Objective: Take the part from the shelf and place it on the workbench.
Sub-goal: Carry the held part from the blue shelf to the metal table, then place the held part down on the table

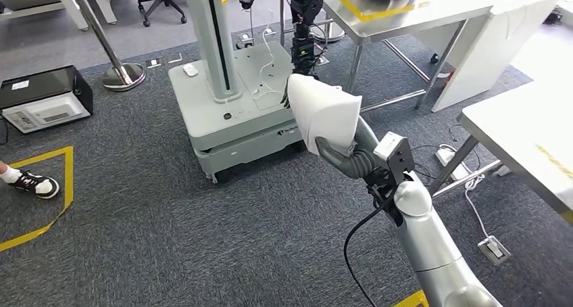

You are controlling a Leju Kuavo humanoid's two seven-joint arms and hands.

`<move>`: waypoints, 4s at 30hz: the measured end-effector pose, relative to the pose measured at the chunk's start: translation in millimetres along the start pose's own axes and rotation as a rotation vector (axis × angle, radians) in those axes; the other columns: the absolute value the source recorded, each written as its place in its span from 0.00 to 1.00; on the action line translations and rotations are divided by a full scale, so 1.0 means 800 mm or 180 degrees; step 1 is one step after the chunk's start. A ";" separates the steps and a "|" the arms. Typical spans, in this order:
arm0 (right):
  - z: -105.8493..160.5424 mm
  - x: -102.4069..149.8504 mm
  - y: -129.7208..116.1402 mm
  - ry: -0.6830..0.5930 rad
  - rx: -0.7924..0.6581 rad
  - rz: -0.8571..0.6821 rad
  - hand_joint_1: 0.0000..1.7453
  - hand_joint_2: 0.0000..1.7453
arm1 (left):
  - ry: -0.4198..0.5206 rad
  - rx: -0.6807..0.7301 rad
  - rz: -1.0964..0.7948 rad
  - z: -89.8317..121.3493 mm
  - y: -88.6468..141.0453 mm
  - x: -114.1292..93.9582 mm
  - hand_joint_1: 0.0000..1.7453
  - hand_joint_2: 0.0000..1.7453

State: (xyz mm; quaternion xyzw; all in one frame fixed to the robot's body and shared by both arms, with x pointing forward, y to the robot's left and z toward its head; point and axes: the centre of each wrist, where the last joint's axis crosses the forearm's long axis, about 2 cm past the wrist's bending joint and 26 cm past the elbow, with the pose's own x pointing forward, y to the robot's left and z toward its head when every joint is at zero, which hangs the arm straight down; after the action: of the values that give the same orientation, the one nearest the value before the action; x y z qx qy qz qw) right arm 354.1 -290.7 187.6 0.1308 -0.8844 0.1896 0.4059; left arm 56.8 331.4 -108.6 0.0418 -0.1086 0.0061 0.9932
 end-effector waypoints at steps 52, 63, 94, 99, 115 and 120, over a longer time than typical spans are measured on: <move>-0.086 0.061 -0.064 -0.0151 0.0342 0.0478 1.00 1.00 | -0.0136 -0.0396 0.0009 0.004 -0.079 0.038 0.00 1.00; -0.154 0.087 -0.091 -0.0279 0.0282 0.0603 1.00 1.00 | -0.0125 -0.0323 0.0172 0.003 -0.077 0.037 0.00 1.00; -0.104 0.069 -0.103 0.0001 0.0143 0.0692 1.00 1.00 | -0.0077 -0.0297 0.0253 0.002 -0.064 0.026 0.00 1.00; -0.104 0.069 -0.101 0.0000 0.0145 0.0703 1.00 1.00 | -0.0089 -0.0293 0.0234 0.002 -0.063 0.029 0.00 1.00; -0.102 0.063 -0.090 0.0075 0.0101 0.0734 1.00 1.00 | -0.0027 -0.0235 0.0213 0.002 -0.062 0.022 0.00 1.00; -0.098 0.060 -0.090 0.0089 0.0101 0.0711 1.00 1.00 | -0.0023 -0.0217 0.0204 0.002 -0.062 0.021 0.00 1.00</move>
State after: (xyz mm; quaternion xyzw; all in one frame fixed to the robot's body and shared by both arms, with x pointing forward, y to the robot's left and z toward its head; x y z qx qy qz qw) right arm 403.9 -323.9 288.1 0.0352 -0.8846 0.2495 0.3925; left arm 73.9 281.7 -107.3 0.0045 -0.1135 0.0340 0.9929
